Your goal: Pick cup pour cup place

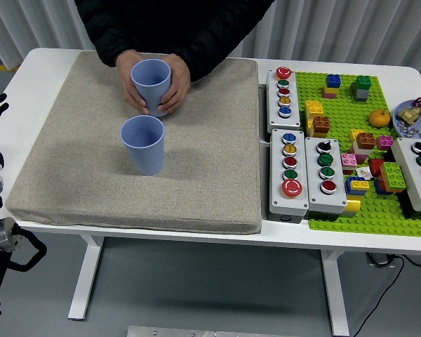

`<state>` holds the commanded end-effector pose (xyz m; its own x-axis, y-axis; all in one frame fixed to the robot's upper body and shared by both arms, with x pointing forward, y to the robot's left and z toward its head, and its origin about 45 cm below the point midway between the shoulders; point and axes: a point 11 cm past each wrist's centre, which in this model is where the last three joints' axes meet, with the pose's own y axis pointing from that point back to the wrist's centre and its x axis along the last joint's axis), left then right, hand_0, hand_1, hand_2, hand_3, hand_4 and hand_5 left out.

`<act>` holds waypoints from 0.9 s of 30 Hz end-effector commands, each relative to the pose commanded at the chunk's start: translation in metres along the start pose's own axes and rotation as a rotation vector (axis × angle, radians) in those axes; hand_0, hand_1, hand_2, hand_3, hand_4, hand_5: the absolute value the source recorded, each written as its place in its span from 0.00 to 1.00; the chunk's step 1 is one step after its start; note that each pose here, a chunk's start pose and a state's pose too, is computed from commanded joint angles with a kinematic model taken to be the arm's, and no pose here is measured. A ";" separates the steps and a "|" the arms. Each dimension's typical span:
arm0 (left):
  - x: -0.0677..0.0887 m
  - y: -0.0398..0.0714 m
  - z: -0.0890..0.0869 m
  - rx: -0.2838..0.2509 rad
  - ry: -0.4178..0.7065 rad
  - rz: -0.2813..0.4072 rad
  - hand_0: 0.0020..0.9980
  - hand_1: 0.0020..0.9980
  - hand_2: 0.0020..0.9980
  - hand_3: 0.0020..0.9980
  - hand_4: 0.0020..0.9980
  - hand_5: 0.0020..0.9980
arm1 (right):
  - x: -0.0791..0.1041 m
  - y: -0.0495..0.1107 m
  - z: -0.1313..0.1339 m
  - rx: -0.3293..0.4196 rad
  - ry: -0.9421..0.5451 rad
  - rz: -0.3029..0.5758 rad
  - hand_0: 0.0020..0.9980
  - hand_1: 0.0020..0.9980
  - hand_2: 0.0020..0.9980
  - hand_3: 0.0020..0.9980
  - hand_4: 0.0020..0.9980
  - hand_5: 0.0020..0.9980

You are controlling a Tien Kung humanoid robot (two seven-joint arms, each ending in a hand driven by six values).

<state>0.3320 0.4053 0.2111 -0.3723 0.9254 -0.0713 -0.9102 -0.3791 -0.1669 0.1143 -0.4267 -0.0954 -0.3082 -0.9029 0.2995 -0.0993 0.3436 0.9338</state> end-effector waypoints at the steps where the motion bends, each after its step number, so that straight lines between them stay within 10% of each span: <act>1: 0.000 0.000 0.000 0.000 0.000 0.000 0.77 0.78 0.94 0.93 0.78 1.00 | 0.000 0.000 0.000 0.000 0.001 0.000 0.74 0.71 0.73 0.64 0.22 0.42; 27: 0.000 0.000 0.000 0.000 -0.001 0.001 0.77 0.78 0.94 0.93 0.77 1.00 | 0.000 0.000 -0.001 0.002 0.001 0.000 0.74 0.71 0.73 0.64 0.22 0.41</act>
<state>0.3322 0.4057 0.2113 -0.3735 0.9250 -0.0702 -0.9099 -0.3800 -0.1666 0.1152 -0.4269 -0.0951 -0.3071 -0.9032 0.3000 -0.1015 0.3445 0.9333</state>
